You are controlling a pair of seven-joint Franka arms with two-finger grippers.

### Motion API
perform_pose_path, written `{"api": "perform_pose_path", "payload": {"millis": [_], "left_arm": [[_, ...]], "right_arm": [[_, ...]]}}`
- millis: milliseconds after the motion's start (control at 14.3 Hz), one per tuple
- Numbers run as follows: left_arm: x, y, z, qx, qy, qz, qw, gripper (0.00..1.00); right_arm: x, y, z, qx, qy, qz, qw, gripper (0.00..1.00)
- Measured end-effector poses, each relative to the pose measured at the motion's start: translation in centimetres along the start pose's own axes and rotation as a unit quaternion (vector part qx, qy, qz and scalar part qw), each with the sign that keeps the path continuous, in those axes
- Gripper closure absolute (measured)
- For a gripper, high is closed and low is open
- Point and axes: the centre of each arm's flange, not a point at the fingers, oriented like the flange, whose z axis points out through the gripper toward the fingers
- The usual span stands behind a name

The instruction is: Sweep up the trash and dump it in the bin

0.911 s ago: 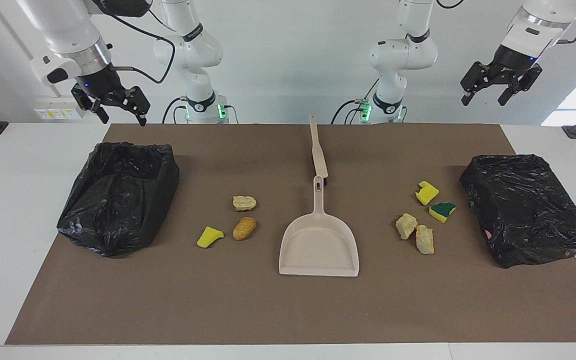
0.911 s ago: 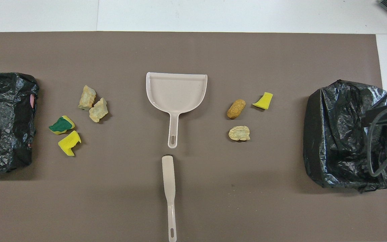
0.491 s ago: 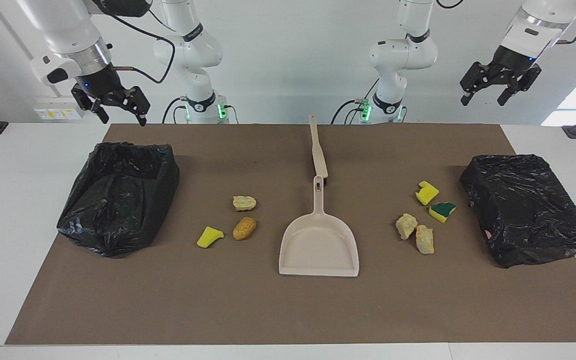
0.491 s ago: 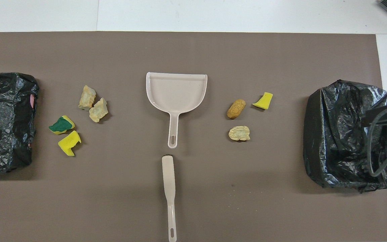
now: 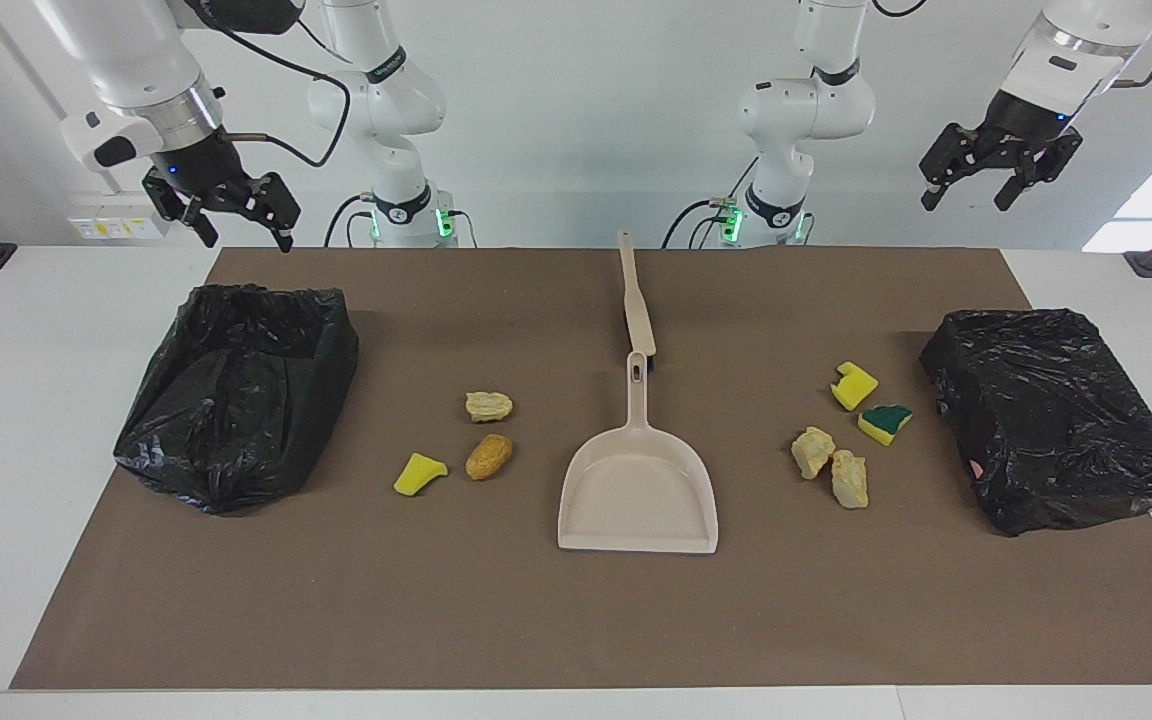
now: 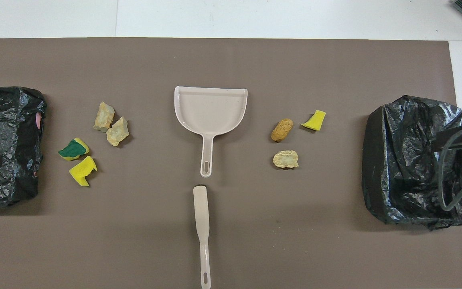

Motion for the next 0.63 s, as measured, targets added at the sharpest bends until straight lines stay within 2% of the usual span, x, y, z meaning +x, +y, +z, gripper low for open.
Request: {"api": "perform_pose_path", "payload": {"millis": [631], "left_arm": [[0.22,0.24,-0.19,0.000,0.011,0.002,1.000,0.00]], "right_arm": [[0.00,0.00,0.00,0.000,0.000,0.000,1.000,0.00]]}}
